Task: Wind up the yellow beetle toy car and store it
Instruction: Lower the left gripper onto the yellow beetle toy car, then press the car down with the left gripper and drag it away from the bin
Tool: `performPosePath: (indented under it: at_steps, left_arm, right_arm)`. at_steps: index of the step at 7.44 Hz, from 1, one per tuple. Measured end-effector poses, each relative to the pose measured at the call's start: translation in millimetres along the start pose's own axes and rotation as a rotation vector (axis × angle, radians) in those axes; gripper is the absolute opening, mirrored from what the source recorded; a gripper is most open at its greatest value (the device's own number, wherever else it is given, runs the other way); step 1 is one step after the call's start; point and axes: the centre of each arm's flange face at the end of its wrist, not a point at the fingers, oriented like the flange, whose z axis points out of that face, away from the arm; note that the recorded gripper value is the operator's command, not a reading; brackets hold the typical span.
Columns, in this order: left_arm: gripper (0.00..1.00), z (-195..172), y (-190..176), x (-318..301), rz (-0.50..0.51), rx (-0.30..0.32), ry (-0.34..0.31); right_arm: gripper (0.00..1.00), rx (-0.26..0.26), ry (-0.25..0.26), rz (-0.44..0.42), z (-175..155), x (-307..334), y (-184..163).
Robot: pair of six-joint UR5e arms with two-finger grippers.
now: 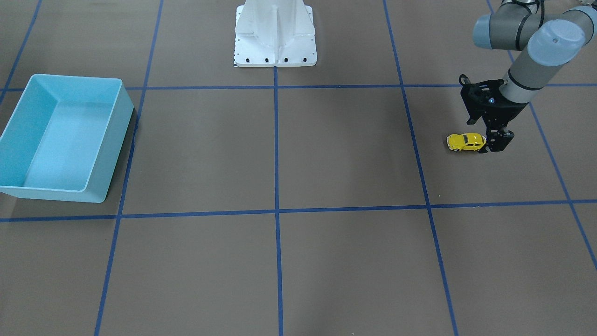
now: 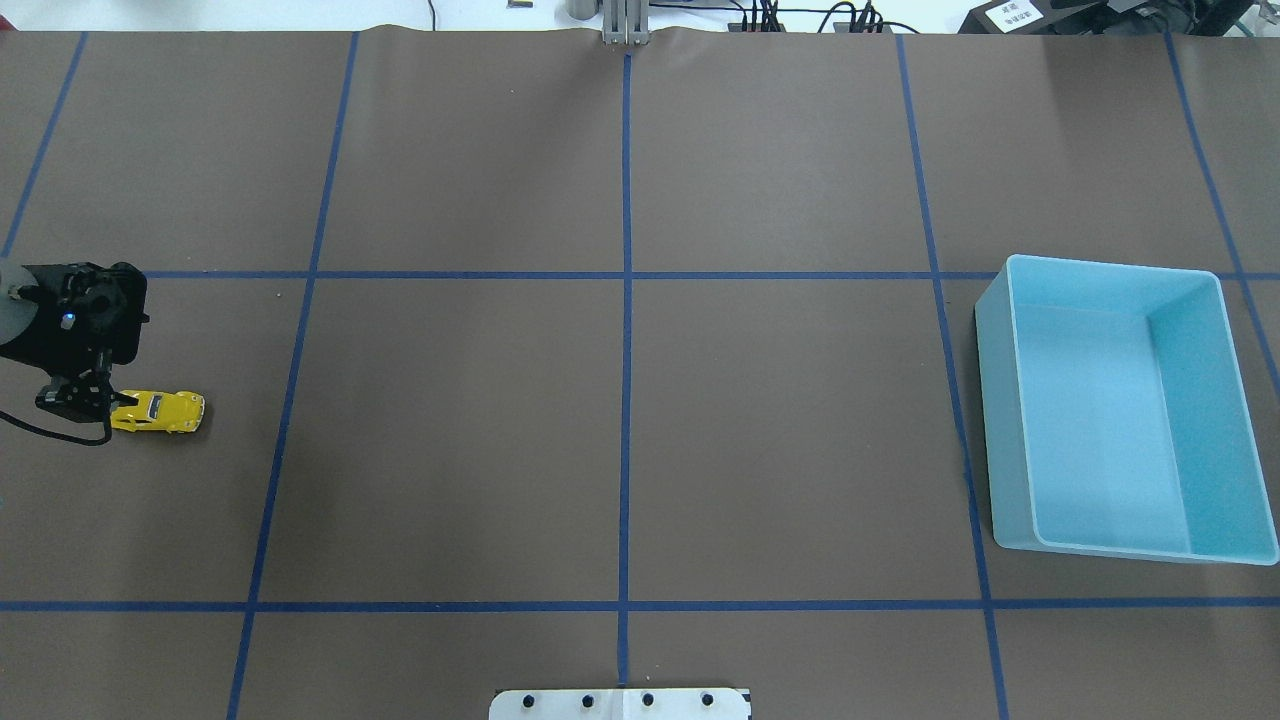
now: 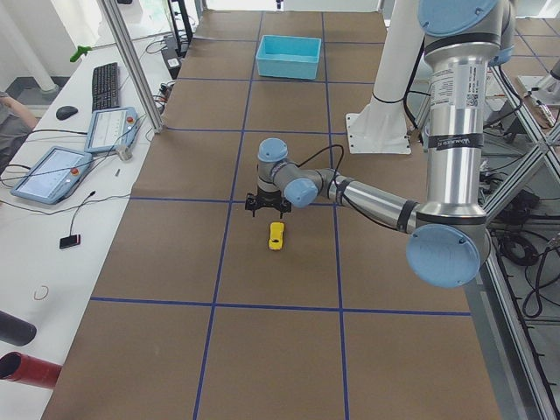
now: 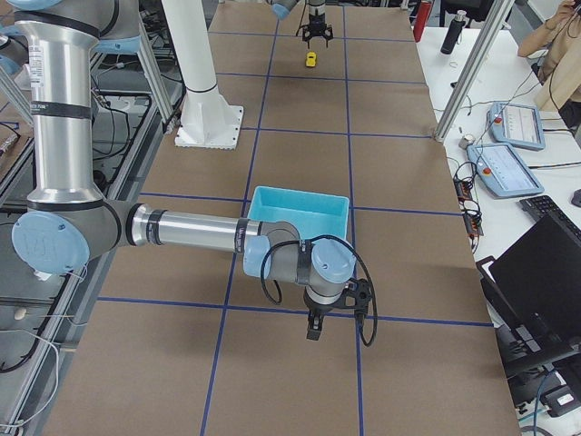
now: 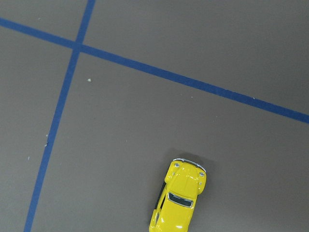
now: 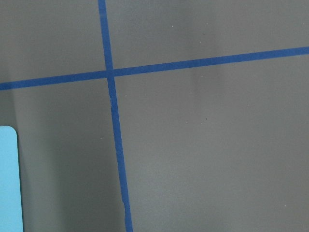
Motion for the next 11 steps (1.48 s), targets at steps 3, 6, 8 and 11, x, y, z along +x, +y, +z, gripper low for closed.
performPosePath:
  at_steps: [3,6,8,11]
  left_arm:
    - [1.0,24.9,0.9,10.5,0.024,-0.002,0.063]
    - [1.0,45.2,12.4,10.4,0.009,-0.024,0.089]
    - [1.0,51.9,10.7,10.7,0.008,-0.028,0.098]
    - [1.0,59.1,8.2,9.5,0.009,-0.032,0.106]
  right_arm:
    - [1.0,0.001,0.001,-0.002,0.3,0.4,0.1]
    - [1.0,0.013,0.004,-0.015,-5.6,-6.1,-9.6]
    - [1.0,0.02,0.007,-0.034,-11.3,-18.6,-23.4]
    - [1.0,0.016,0.007,-0.035,-10.8,-21.0,-27.3]
